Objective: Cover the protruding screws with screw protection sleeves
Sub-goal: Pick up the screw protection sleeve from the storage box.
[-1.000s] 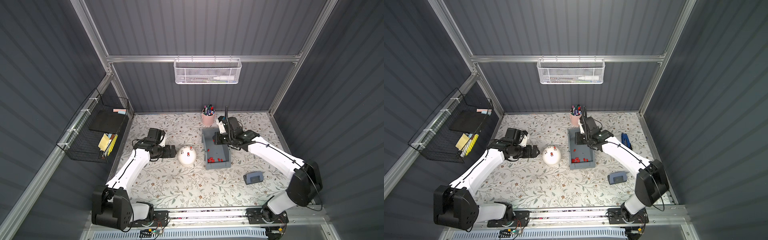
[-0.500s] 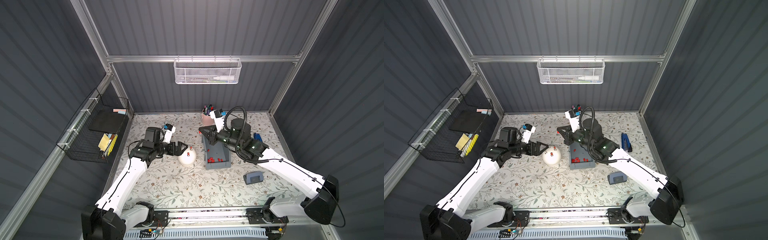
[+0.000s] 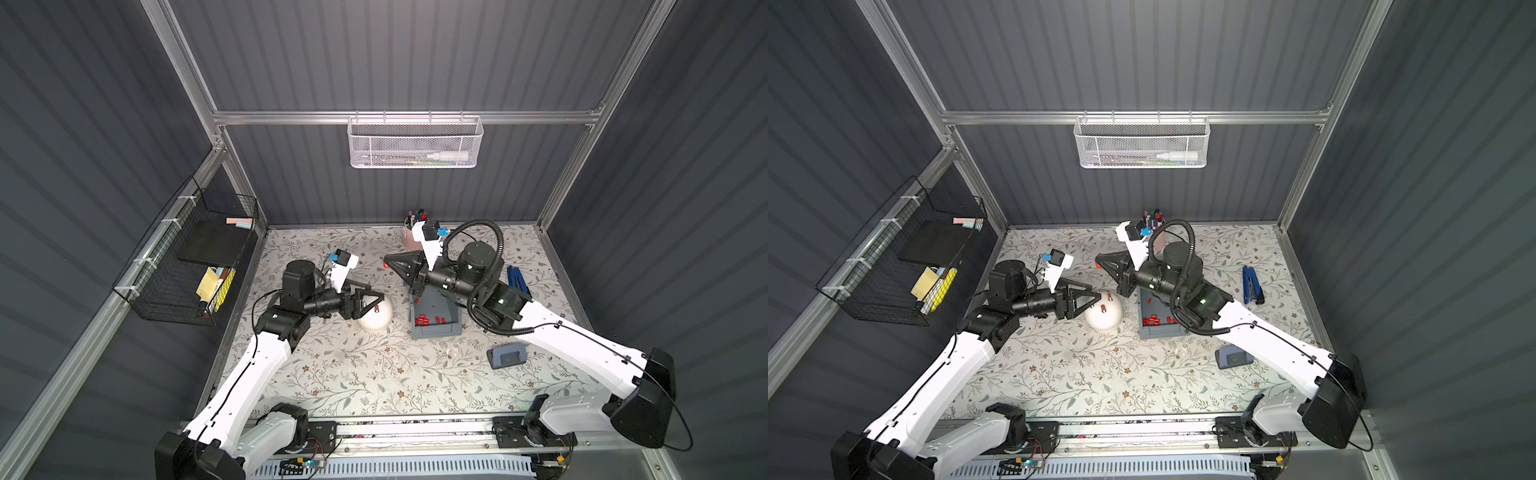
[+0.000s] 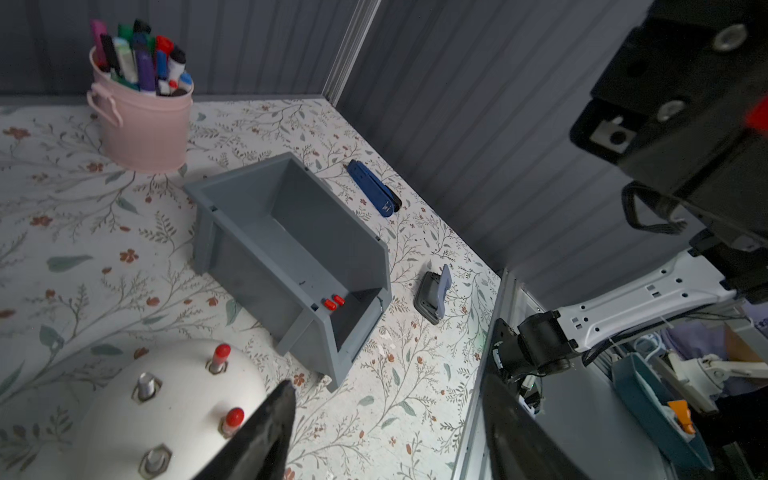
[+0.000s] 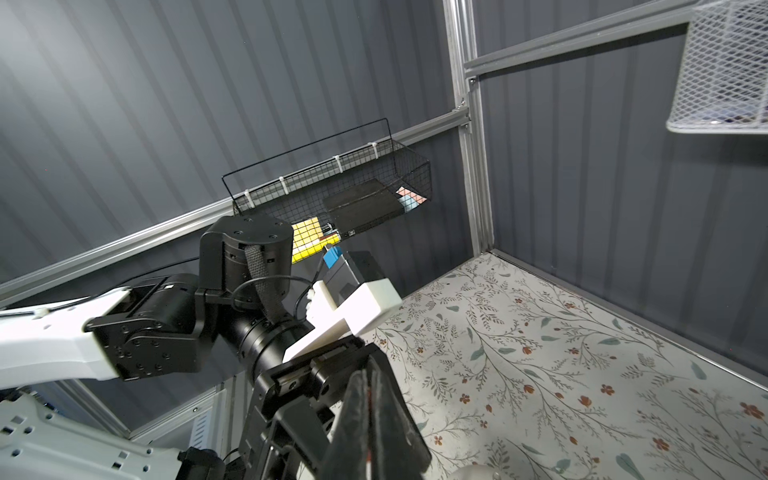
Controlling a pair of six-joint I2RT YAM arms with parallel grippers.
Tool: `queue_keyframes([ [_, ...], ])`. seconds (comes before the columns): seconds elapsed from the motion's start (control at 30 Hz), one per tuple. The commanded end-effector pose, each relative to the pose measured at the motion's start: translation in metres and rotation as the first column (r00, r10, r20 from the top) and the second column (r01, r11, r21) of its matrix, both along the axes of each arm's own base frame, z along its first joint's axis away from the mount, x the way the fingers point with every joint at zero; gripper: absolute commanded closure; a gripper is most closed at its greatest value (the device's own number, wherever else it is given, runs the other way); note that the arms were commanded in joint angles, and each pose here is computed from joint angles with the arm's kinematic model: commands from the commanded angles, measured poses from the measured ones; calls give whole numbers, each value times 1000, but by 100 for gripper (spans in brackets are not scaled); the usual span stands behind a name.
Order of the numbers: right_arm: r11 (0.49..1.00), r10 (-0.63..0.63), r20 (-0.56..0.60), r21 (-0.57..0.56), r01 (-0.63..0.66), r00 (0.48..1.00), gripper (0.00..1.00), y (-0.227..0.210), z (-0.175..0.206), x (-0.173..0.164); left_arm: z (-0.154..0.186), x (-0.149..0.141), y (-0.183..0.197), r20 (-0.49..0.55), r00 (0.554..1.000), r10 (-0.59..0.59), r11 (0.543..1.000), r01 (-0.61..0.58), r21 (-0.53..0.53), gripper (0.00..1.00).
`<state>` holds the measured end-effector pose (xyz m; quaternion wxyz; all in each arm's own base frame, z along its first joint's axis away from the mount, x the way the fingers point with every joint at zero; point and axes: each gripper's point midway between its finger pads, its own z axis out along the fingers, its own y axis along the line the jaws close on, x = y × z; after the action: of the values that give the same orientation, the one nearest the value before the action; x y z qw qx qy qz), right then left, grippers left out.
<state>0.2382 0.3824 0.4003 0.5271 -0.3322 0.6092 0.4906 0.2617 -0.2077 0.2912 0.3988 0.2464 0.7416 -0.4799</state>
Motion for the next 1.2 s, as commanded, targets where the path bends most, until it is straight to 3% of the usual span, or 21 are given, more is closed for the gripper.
queue_keyframes([
  [0.0,998,49,42,30,-51,998,100,6,13,-11,29,-7,-5,62,997,-42,993,48,-107,38],
  [0.37,997,77,43,28,-78,996,100,13,12,-20,59,-14,-5,137,990,-45,979,71,-192,42],
  [0.57,998,62,33,15,-63,998,100,16,9,-16,70,-17,-6,166,984,-63,970,100,-224,58],
  [0.63,998,60,39,13,-60,997,100,16,10,-17,72,-18,-7,186,980,-66,965,110,-236,57],
  [0.73,999,49,50,8,-49,998,100,14,12,-17,75,-22,-7,213,974,-79,961,132,-245,48],
  [0.83,999,44,64,-4,-44,997,100,11,12,-18,78,-27,-9,240,964,-112,954,172,-245,47],
  [1.1,999,43,67,-35,-41,997,100,9,6,-21,95,-28,-9,279,952,-124,936,206,-287,54],
  [1.17,999,43,72,-32,-41,996,100,8,7,-22,96,-27,-10,280,951,-127,933,210,-291,60],
])
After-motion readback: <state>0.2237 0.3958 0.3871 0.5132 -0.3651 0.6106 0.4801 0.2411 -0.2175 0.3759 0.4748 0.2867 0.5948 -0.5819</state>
